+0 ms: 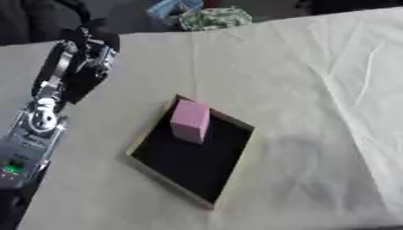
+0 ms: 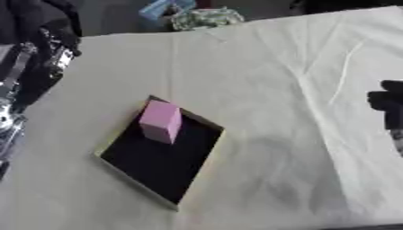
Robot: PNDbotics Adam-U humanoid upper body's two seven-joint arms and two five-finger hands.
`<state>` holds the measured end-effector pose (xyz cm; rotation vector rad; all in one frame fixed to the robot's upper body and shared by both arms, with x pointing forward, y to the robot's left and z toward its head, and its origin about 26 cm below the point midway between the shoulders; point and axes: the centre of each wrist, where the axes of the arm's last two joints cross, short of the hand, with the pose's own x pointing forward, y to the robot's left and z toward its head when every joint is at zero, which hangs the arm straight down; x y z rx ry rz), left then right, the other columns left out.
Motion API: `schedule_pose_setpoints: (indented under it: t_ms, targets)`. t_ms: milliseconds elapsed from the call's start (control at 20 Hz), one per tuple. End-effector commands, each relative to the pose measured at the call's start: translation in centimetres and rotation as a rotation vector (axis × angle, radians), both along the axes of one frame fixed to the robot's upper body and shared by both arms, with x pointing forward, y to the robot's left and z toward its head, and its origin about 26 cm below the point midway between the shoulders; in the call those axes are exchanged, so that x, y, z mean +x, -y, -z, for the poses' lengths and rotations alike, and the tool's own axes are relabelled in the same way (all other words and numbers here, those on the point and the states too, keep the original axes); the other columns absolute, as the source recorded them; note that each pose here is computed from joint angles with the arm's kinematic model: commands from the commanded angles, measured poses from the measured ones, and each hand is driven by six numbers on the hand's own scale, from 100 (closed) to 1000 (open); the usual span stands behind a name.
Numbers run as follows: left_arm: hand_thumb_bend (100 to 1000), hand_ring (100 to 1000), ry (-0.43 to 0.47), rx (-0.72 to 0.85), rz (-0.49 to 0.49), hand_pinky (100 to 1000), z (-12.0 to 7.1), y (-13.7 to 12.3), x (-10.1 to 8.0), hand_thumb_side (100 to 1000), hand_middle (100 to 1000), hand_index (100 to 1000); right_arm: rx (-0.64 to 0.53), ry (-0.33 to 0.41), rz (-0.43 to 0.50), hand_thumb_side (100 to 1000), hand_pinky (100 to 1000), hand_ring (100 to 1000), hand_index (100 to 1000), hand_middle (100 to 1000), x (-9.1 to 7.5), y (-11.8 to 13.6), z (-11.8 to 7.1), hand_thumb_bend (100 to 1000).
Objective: Pick up objects on the table and place them in the box.
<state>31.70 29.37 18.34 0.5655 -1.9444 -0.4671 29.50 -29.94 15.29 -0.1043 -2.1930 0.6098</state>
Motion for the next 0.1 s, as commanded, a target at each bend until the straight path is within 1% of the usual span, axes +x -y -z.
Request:
schedule_pose_setpoints:
  t_ms: [50, 100]
  targets:
    - [205, 679, 0.017, -0.007, -0.01, 751, -0.4, -0.4, -0.02, 769, 695, 932, -0.007, 0.025, 0.006, 536, 807, 817, 845, 642, -0.11, 0.12, -0.74, 100]
    - [211, 679, 0.015, -0.01, -0.01, 751, -0.32, -0.38, 0.02, 774, 695, 932, -0.008, 0.025, 0.007, 537, 807, 817, 845, 642, -0.11, 0.12, -0.74, 100]
